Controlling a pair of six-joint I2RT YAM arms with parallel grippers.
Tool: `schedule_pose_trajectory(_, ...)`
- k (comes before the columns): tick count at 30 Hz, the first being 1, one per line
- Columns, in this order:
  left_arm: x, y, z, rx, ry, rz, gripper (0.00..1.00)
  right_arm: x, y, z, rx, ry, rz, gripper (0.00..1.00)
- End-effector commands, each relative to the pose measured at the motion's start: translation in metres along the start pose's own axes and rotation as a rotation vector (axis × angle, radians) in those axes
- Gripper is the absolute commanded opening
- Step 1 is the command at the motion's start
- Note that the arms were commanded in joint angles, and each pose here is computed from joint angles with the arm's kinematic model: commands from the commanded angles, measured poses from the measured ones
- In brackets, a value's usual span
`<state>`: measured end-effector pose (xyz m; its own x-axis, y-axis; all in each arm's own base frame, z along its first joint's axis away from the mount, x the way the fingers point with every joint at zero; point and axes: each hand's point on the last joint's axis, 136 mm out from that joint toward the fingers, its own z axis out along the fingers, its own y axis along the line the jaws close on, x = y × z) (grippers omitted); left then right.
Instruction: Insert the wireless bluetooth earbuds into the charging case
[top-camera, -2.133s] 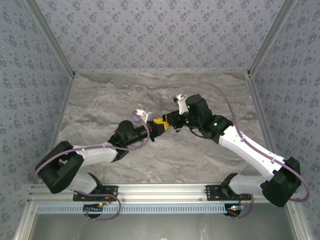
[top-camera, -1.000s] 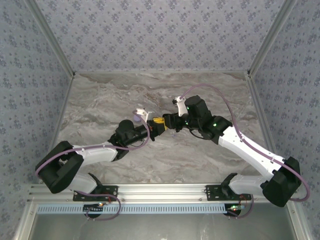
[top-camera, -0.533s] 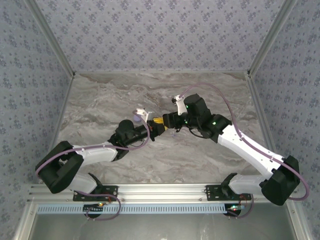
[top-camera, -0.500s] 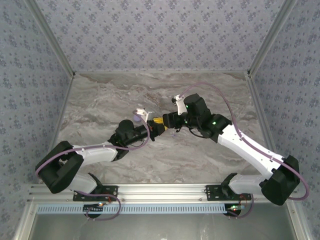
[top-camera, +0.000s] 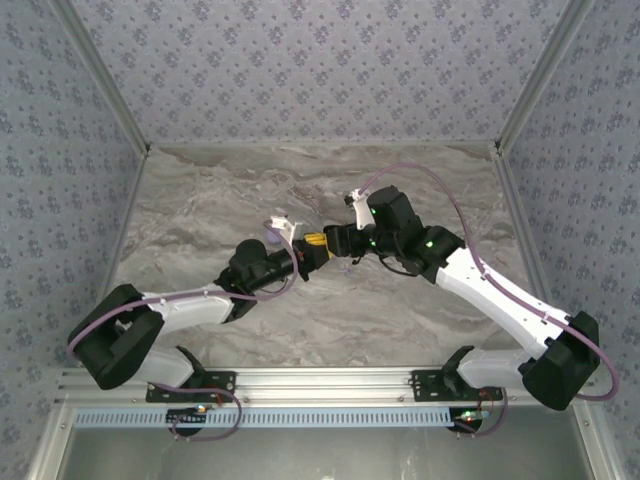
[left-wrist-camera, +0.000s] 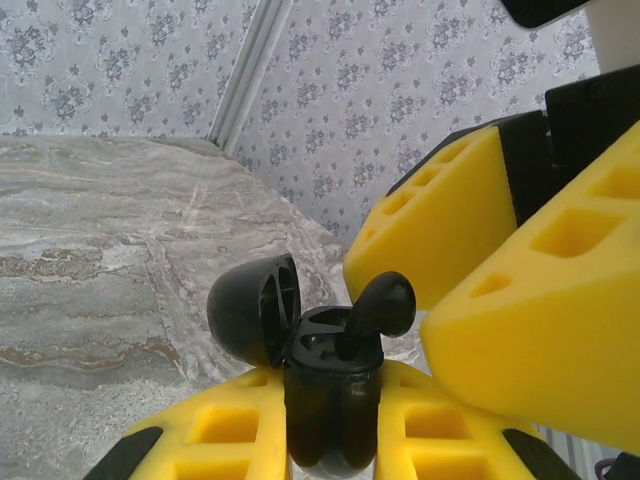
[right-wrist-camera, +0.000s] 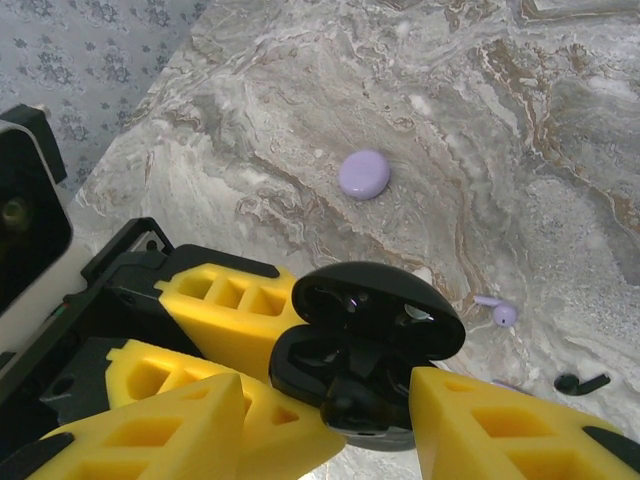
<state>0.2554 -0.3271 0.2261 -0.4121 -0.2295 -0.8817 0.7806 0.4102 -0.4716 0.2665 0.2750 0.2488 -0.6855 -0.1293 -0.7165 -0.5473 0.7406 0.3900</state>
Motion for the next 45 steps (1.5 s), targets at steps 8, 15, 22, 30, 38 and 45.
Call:
schedule_pose_trajectory(8,-0.018,-0.01,-0.001,0.017,-0.049,0.041,0.12,-0.01,0.014,-0.004,-0.041,-0.002,0.012,0.49)
schedule_pose_trajectory(15,-0.016,-0.005,-0.001,-0.006,-0.046,0.036,0.12,-0.013,0.02,-0.007,-0.071,-0.004,0.01,0.49)
schedule_pose_trajectory(22,-0.017,-0.006,0.001,-0.003,-0.044,0.038,0.12,-0.013,0.023,-0.006,-0.088,-0.003,0.014,0.48)
schedule_pose_trajectory(30,-0.016,-0.006,0.001,0.0,-0.042,0.033,0.12,-0.01,0.029,-0.002,-0.116,0.018,0.016,0.48)
schedule_pose_trajectory(38,-0.015,-0.012,0.002,0.034,-0.029,0.039,0.12,-0.009,0.028,0.004,-0.116,0.027,0.018,0.49)
schedule_pose_trajectory(45,-0.013,-0.007,0.0,0.0,-0.019,0.04,0.12,-0.013,0.026,0.0,-0.093,0.003,0.015,0.5)
